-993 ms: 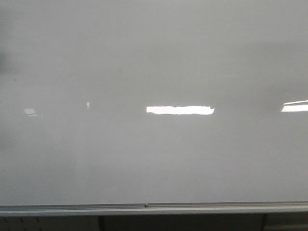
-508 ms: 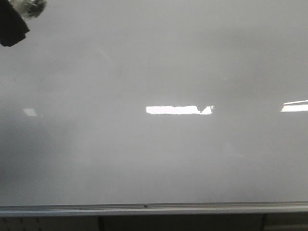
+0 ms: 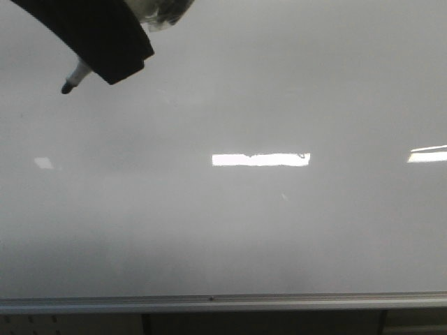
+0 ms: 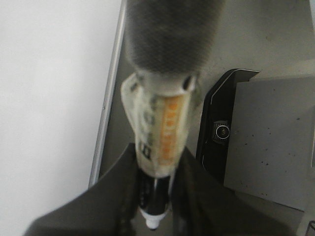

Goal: Write number 2 on whiteboard

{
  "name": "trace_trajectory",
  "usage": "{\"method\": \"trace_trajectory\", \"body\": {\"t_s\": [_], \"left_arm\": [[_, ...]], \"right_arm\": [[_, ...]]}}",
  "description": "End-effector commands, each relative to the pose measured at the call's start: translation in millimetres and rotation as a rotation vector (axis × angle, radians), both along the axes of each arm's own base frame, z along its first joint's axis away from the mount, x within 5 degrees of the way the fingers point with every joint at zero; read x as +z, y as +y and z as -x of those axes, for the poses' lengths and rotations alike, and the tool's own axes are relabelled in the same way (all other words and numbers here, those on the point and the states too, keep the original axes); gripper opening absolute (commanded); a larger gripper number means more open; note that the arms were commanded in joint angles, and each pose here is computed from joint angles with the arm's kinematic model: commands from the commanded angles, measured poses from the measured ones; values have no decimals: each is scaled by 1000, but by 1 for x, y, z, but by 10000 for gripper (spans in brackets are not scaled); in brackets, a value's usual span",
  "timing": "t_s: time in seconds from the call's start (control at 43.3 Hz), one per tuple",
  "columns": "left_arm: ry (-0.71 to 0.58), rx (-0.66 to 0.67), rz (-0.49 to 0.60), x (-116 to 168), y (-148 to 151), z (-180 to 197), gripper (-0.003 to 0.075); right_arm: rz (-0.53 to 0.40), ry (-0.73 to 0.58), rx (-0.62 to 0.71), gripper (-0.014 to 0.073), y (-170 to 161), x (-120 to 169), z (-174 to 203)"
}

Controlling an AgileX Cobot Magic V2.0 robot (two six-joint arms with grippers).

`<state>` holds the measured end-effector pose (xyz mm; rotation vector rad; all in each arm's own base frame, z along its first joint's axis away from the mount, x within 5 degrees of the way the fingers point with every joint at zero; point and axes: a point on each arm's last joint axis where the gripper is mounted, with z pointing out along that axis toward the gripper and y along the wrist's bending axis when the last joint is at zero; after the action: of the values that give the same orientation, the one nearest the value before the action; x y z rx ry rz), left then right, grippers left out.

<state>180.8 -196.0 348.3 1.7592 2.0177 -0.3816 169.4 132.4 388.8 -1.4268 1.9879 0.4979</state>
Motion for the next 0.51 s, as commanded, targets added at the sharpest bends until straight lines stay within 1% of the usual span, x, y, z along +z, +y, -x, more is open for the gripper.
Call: {"method": "trace_trajectory", "body": {"t_s": [0.0,0.092,0.231,0.346,0.485], "left_arm": [[-53,-22,75,19,-3,10,50],[-52,-32,75,19,-5,12,50],[-52,-32,75,19,-5,12,50],[-52,-32,75,19,-5,12,50],[-52,-32,75,19,-5,12,50]], "right_arm": [[-28,-65,67,493,14,17,0],[-10,-77,132,490,31,19,0],[-18,-94,184,470,51,20,-2],[-20,-90,202,448,62,19,-6],[-39,-98,184,405,64,22,-9]]}}
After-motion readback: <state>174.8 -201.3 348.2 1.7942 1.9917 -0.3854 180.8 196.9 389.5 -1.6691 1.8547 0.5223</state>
